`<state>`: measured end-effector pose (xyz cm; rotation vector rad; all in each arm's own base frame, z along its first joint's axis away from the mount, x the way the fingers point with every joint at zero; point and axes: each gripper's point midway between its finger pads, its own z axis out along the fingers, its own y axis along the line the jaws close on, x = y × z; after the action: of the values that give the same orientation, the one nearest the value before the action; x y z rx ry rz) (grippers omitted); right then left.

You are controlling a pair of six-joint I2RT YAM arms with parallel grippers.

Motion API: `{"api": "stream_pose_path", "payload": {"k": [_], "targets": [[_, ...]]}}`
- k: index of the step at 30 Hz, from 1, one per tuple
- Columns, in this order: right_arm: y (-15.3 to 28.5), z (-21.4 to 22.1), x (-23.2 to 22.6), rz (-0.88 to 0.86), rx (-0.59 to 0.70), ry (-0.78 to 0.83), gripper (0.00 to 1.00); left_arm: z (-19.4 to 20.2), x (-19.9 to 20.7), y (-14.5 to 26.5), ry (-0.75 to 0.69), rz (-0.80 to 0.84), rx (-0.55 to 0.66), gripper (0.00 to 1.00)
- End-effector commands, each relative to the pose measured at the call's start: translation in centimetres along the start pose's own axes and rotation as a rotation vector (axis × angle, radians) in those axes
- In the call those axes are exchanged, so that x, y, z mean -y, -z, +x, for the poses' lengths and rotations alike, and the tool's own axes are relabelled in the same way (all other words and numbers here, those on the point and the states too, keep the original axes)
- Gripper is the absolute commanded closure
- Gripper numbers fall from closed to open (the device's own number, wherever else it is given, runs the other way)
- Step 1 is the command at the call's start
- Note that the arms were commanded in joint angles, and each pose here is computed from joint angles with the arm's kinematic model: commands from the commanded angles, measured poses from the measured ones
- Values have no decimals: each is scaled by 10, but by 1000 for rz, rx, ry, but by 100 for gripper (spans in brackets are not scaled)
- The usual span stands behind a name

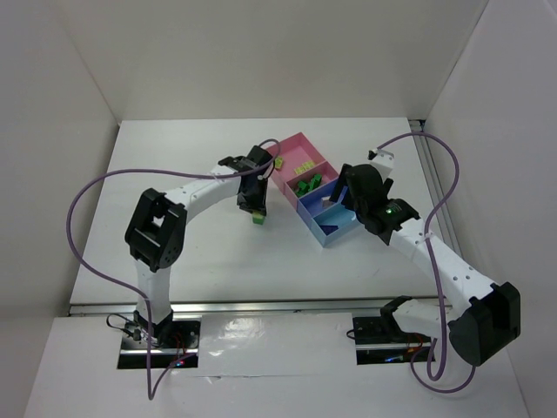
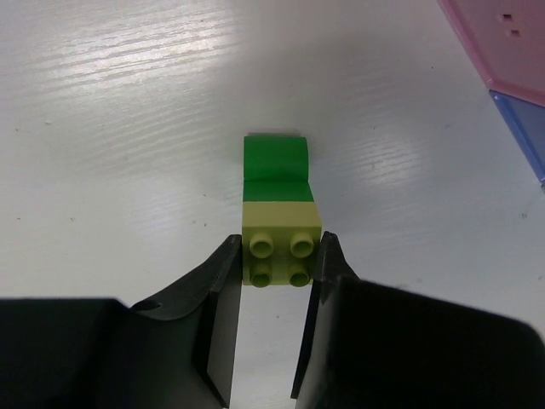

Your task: Sort the legos into containers by color

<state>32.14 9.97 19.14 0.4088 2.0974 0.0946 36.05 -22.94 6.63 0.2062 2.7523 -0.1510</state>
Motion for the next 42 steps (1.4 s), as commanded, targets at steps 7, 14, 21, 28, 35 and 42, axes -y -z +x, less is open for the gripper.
{"api": "stream_pose_path", "payload": {"k": [7,14,21,28,35,42], "targets": [[0,0,-25,-115,-16,29,12,-32,13,51,10,132,78,100],[43,8,-113,-694,-62,165,12,-57,24,140,5,771,233,100],[99,2,-157,-1063,-81,214,3,-31,43,185,-128,1190,221,100],[111,4,-181,-1215,-142,194,0,-19,51,215,-225,1358,265,100],[119,10,-191,-1326,-179,143,0,-16,52,230,-280,1404,282,100],[126,13,-198,-1402,-204,104,12,-9,52,238,-313,1416,297,100]]}}
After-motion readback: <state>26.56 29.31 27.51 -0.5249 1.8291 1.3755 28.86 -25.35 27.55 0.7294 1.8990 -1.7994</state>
